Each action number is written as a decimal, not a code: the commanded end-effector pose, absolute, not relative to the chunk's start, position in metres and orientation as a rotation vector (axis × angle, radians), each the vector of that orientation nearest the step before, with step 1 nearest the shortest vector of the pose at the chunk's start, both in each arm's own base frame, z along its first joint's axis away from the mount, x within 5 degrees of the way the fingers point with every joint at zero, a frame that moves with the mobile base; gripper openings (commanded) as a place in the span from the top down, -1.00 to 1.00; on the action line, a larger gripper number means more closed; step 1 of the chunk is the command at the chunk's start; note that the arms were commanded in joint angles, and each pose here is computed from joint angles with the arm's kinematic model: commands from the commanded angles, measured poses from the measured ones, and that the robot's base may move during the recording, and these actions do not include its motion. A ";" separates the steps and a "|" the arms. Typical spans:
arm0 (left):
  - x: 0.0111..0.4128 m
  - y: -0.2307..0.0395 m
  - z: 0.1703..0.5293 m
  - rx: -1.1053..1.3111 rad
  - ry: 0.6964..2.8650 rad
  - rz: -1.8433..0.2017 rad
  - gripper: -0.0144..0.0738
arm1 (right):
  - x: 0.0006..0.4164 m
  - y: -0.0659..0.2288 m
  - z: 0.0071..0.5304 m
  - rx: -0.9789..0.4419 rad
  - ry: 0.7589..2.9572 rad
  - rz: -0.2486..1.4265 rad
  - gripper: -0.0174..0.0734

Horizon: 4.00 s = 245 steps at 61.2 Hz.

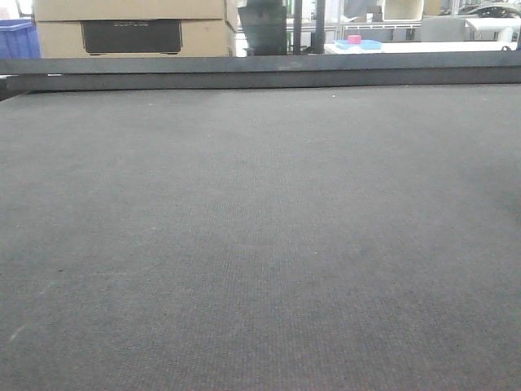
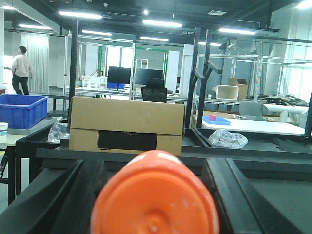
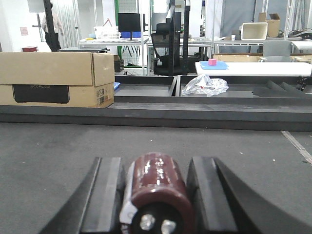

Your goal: Place cylindrical capacitor in blue bin on shelf

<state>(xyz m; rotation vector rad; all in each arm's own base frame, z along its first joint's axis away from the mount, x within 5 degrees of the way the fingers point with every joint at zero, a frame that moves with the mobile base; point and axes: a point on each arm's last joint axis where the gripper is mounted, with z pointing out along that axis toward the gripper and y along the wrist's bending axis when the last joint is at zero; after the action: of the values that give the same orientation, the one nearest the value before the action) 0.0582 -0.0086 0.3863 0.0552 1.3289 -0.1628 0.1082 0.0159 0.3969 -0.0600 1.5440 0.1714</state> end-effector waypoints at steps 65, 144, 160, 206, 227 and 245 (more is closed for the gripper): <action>0.056 -0.008 0.389 0.052 1.301 -0.174 0.92 | 0.107 0.016 0.399 -0.063 1.519 0.165 0.98; 0.056 -0.008 0.389 0.052 1.301 -0.174 0.92 | 0.107 0.016 0.399 -0.063 1.519 0.165 0.98; 0.056 -0.008 0.389 0.052 1.301 -0.174 0.92 | 0.107 0.016 0.399 -0.063 1.519 0.165 0.98; 0.056 -0.008 0.389 0.052 1.301 -0.174 0.92 | 0.107 0.016 0.399 -0.063 1.519 0.165 0.98; 0.056 -0.008 0.389 0.052 1.301 -0.174 0.92 | 0.107 0.016 0.399 -0.063 1.519 0.165 0.98; 0.056 -0.008 0.389 0.052 1.301 -0.174 0.92 | 0.107 0.016 0.399 -0.063 1.519 0.165 0.98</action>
<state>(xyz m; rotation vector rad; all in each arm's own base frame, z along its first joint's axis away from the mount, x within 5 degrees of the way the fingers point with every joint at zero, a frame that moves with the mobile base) 0.0580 -0.0085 0.3865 0.0550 1.3268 -0.1627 0.1078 0.0158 0.3971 -0.0600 1.5422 0.1715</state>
